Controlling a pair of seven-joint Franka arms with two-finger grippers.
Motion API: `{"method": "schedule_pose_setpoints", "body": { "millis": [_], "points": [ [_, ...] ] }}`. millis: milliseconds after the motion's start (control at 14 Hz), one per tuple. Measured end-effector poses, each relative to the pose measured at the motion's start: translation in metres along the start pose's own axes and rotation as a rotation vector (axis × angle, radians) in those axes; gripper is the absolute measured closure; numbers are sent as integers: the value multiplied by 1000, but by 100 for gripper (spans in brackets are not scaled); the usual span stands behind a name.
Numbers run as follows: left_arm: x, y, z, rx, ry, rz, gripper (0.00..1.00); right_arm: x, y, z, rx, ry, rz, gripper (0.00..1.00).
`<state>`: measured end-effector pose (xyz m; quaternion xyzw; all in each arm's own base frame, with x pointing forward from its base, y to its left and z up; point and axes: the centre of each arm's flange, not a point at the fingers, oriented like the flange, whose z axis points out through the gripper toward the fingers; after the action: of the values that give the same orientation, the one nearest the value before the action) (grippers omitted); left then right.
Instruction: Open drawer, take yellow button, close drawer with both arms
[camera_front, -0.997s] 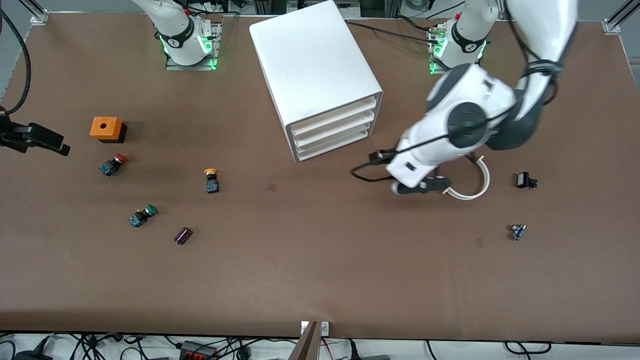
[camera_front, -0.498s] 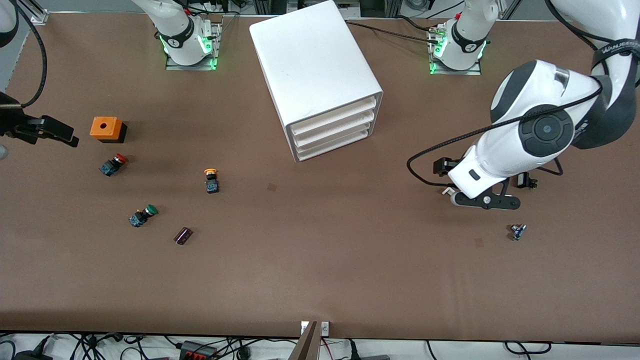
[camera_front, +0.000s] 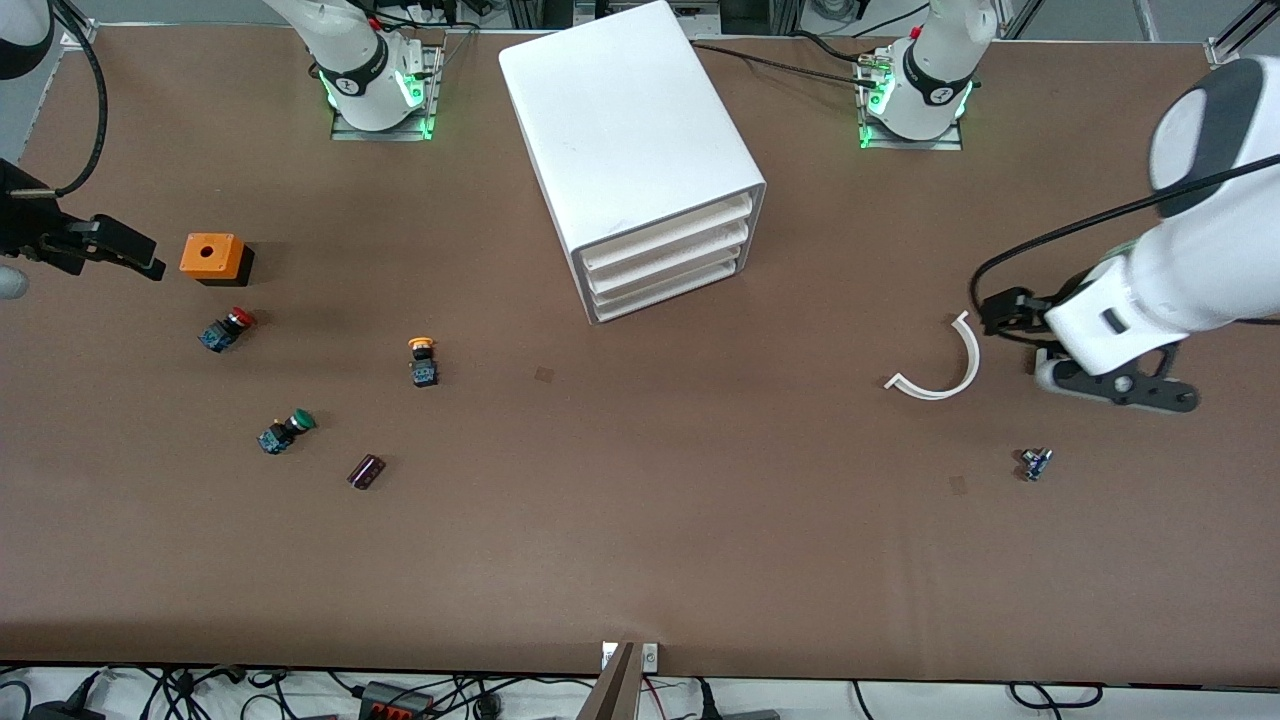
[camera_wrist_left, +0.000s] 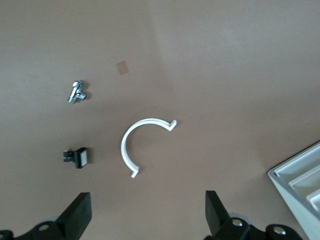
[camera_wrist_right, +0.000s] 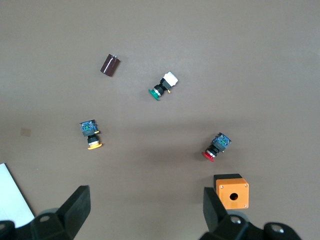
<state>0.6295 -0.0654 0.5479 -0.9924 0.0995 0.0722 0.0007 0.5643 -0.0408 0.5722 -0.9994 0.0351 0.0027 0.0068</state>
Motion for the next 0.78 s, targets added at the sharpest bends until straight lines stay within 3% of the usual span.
{"method": "schedule_pose_setpoints", "body": {
  "millis": [214,356,783],
  "points": [
    [-26,-7,-20,34,63,6,0,-3,0,-1,0,-12,0,0],
    [-45,-10,-24,15,89,-7,0,-4,0,-3,0,-10,0,0],
    [-75,-31,-33,19,111,8,0,-4,1,-3,-7,-9,0,0]
  ]
}}
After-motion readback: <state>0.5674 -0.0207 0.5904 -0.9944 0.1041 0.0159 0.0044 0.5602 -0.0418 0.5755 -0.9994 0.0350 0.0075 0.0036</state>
